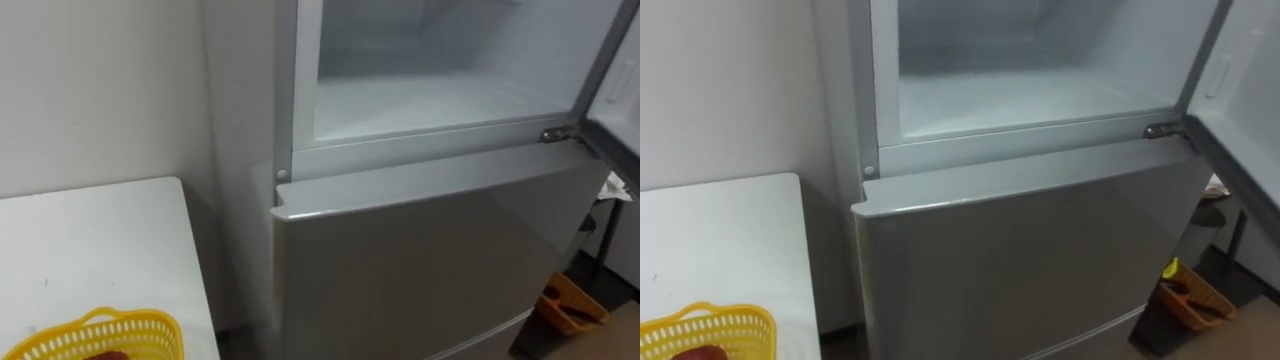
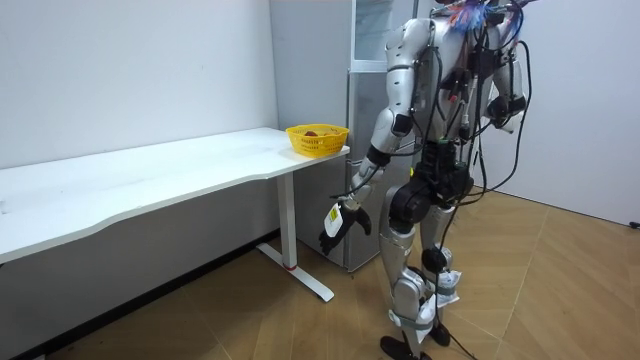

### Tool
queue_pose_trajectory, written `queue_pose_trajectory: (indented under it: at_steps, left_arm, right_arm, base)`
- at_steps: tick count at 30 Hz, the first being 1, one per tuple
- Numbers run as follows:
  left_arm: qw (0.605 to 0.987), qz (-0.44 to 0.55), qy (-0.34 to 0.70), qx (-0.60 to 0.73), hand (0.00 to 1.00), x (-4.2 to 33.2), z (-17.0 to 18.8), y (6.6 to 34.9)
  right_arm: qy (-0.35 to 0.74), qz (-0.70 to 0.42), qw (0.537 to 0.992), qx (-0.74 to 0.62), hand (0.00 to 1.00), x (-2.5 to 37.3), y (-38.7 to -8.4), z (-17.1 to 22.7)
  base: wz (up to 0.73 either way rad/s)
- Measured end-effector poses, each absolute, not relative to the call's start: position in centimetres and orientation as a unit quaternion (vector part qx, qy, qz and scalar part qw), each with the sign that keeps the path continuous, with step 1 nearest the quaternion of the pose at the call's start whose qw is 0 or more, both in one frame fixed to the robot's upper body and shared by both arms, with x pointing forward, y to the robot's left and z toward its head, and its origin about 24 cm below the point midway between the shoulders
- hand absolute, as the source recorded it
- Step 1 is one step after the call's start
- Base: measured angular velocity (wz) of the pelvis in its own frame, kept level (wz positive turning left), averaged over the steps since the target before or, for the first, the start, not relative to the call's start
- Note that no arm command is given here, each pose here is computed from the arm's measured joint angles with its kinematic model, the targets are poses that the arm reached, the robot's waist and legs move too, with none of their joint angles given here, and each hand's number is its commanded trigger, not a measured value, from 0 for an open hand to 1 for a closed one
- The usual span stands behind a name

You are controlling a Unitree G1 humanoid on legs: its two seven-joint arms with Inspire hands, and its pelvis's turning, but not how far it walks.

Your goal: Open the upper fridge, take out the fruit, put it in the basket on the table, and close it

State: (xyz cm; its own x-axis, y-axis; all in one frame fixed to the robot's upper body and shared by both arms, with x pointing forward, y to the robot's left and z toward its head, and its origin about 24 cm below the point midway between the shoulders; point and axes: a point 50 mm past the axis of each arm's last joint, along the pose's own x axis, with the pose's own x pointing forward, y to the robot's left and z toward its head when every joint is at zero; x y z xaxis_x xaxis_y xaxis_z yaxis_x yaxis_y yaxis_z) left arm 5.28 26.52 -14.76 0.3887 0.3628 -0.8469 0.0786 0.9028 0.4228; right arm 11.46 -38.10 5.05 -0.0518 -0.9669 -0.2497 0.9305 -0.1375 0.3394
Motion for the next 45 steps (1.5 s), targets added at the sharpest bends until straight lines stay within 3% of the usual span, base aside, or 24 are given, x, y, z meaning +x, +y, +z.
queue_pose_trajectory:
  at_steps: [8,19,30,45]
  left_arm:
    - [0.806,0.103,0.549,0.197,0.0,4.9,-14.7,27.0]
    - [0.802,0.104,0.555,0.194,0.0,4.6,-14.8,26.9]
    - [0.798,0.103,0.561,0.194,0.0,4.1,-14.9,26.9]
    - [0.795,0.079,0.561,0.218,0.0,4.3,-15.0,26.6]
  right_arm:
    - [-0.148,-0.755,0.611,0.186,0.0,10.8,-39.6,9.7]
    - [-0.276,-0.715,0.632,0.115,0.0,11.5,-37.9,15.3]
    - [-0.336,-0.577,0.721,0.185,0.0,13.0,-35.7,18.2]
    - [-0.305,-0.375,0.845,0.228,0.0,16.4,-33.7,17.4]
  base:
    - [0.02]
    - [-0.01]
    - [0.0]
    - [-0.01]
